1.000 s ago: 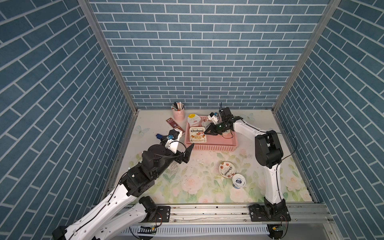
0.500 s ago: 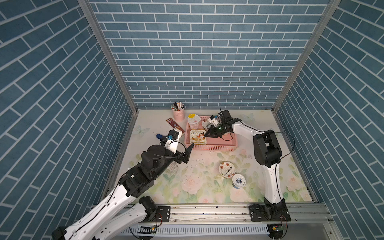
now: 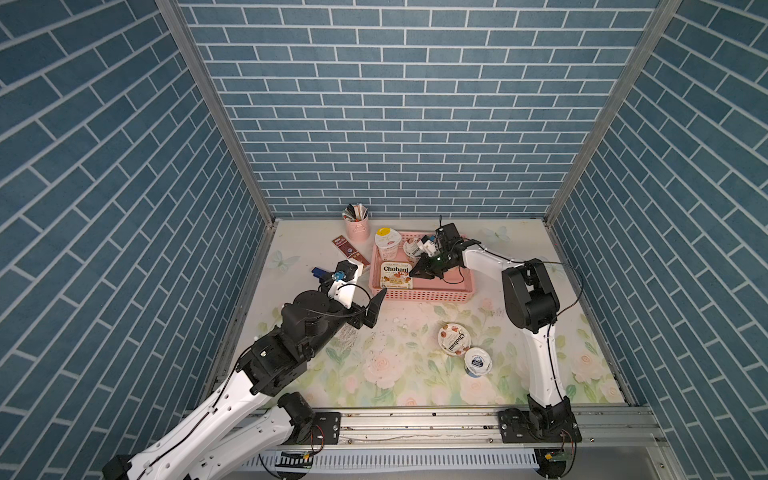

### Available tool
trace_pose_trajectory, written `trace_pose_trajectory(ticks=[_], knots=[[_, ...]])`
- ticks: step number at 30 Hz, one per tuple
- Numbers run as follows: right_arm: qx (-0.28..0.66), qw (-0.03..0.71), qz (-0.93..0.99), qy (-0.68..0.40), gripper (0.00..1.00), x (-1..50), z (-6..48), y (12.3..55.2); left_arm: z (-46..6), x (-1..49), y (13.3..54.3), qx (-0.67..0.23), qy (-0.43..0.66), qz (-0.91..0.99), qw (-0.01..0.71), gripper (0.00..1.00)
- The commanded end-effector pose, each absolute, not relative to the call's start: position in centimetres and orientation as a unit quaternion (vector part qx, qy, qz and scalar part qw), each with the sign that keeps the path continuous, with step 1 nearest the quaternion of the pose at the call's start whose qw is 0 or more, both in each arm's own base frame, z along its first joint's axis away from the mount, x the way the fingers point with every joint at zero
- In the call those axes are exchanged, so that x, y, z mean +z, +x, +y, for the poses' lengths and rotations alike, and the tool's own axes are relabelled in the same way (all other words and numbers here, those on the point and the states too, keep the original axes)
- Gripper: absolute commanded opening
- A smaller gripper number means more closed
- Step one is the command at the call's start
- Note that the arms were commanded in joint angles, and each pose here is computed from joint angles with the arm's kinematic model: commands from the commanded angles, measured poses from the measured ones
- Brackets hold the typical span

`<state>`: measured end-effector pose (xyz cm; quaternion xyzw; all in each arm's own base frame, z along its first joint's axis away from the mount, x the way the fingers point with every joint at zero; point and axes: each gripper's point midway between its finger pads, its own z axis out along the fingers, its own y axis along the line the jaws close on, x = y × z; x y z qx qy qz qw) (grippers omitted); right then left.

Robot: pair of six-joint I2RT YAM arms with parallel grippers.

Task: Put the yogurt in the basket
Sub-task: Place the yogurt in the basket.

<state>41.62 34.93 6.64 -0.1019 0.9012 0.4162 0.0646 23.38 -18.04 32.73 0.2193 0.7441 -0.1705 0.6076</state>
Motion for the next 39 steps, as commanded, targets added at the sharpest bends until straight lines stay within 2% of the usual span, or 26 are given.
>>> trace_pose_trajectory(ticks=[1,33,39], knots=[[0.409,0.053,0.906,-0.091,0.0,5.9,35.0,41.7,-17.9,32.3,23.3,-0.165,0.22,0.746,0.606,1.0],[0.414,0.037,0.904,-0.101,0.0,5.5,36.8,41.3,-17.8,31.8,23.4,-0.159,0.221,0.75,0.602,1.0],[0.42,0.038,0.901,-0.102,0.11,6.0,37.0,41.3,-17.8,31.9,23.4,-0.159,0.221,0.75,0.603,1.0]])
